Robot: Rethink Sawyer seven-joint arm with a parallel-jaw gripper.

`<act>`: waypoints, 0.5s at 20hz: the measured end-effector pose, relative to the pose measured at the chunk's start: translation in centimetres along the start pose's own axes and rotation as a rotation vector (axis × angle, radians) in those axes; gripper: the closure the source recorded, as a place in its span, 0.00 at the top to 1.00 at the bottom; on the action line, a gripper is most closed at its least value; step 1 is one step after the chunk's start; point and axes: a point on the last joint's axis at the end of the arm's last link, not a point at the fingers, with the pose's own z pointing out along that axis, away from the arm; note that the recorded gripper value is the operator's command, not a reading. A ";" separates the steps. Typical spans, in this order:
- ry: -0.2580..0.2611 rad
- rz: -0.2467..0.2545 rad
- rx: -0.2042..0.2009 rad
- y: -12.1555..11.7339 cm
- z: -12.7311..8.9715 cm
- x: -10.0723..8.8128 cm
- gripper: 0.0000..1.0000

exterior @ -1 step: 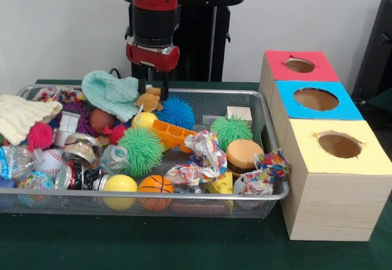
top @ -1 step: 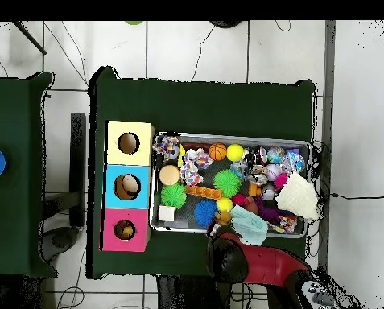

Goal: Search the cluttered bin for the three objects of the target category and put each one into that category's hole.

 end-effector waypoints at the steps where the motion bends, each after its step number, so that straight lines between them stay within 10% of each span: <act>1: -0.004 0.001 0.001 -0.1 0.1 0.0 1.00; 8: -0.023 -0.004 0.004 -0.2 0.3 0.2 1.00; 9: -0.023 -0.004 0.005 -0.3 0.3 0.2 0.00; 10: -0.023 -0.004 0.005 -0.3 0.3 0.2 0.00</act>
